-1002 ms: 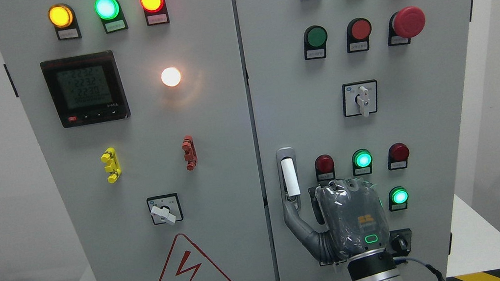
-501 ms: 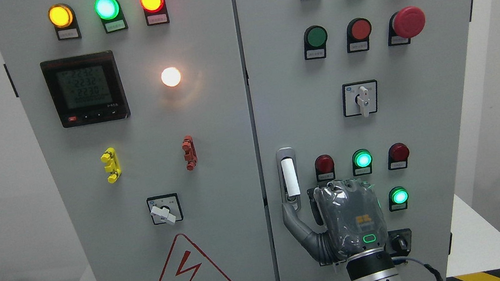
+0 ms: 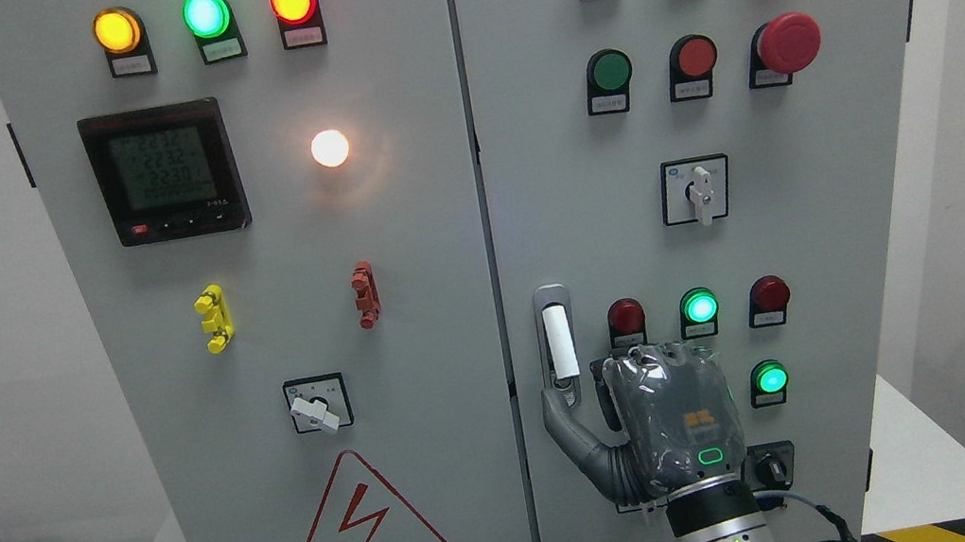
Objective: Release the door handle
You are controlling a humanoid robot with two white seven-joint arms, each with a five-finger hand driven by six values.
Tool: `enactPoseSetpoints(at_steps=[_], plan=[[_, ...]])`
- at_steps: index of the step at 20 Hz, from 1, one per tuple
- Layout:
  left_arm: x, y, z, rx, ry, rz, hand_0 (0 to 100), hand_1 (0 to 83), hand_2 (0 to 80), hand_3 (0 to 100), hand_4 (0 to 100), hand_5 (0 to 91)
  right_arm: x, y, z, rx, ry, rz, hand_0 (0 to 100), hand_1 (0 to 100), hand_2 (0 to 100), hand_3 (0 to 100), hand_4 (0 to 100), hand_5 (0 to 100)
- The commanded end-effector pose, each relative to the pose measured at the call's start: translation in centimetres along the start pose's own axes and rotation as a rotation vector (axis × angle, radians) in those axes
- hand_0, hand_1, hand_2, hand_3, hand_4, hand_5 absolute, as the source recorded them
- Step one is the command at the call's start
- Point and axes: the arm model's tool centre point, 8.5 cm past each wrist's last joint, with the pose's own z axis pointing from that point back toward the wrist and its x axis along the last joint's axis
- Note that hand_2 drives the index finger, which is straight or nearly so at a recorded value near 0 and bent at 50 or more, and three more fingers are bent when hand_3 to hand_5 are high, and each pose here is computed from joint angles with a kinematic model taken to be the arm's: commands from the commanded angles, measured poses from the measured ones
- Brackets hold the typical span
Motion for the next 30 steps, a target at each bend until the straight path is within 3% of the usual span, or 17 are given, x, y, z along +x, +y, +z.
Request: enactPoseSetpoints(at_steps=[1, 15, 30], plan=[[-0.69, 0.03, 0.1, 0.0, 0.02, -0.013, 12, 38.9, 0.0, 0, 0, 0.0, 0.0, 0.2, -0.11, 0.006, -0.001, 0.002, 45, 12, 100, 100, 100, 97], [-0.69, 0.03, 0.1, 0.0, 0.02, -0.013, 12, 38.9, 0.0, 0, 0, 0.0, -0.11, 0.22, -0.66, 0.005, 0.014, 0.005, 46, 14, 100, 100, 100, 97], [-0.69, 0.03, 0.1, 0.0, 0.02, -0.013, 12, 38.9, 0.0, 0, 0, 0.0, -0.18, 0.13, -0.61, -0.004, 0.018, 0.005, 61, 13, 100, 100, 100, 97]])
